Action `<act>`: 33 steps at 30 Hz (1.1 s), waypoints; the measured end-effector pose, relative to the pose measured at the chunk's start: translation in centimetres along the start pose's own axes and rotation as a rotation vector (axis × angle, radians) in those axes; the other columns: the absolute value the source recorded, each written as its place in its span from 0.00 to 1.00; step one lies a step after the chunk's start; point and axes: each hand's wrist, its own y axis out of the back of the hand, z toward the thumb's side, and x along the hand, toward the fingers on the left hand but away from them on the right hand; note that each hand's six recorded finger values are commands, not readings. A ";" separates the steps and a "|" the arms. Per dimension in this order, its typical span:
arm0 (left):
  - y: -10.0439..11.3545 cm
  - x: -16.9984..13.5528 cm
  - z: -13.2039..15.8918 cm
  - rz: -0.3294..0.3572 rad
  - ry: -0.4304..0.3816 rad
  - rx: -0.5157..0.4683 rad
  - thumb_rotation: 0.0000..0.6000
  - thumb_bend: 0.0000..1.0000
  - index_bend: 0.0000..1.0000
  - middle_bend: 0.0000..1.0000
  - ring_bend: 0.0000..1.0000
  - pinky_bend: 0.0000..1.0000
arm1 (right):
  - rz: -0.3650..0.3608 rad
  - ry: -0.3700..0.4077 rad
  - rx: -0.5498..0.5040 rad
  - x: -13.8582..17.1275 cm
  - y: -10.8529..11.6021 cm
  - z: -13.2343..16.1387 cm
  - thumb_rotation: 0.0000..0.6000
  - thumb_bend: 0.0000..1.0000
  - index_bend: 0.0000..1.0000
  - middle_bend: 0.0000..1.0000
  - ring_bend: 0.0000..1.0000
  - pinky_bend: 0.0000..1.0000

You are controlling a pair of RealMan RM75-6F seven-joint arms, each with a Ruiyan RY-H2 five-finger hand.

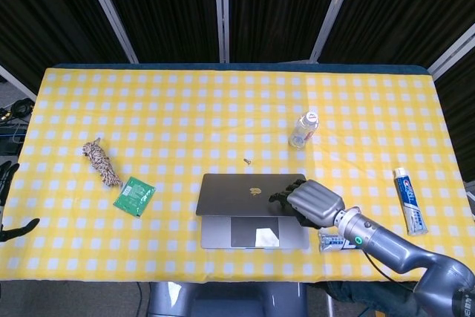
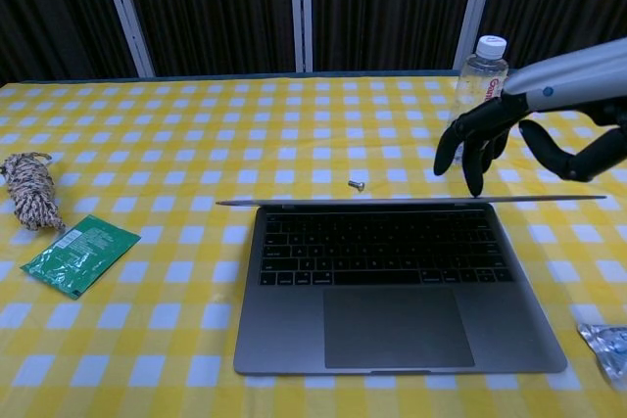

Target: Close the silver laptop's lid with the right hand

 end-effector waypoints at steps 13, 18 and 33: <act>0.0 0.0 0.0 -0.004 -0.003 -0.003 1.00 0.00 0.00 0.00 0.00 0.00 | 0.013 0.132 0.233 0.4 -4.1 2.6 1.00 1.00 0.23 0.28 0.25 0.25; -0.1 0.0 0.0 -0.007 -0.002 -0.002 1.00 0.00 0.00 0.00 0.00 0.00 | -0.020 0.196 0.349 0.2 -5.7 3.1 1.00 1.00 0.20 0.26 0.22 0.25; -0.3 0.0 0.1 -0.013 -0.002 0.007 1.00 0.00 0.00 0.00 0.00 0.00 | -0.025 0.315 0.608 -1.2 -10.1 2.8 1.00 1.00 0.19 0.23 0.20 0.25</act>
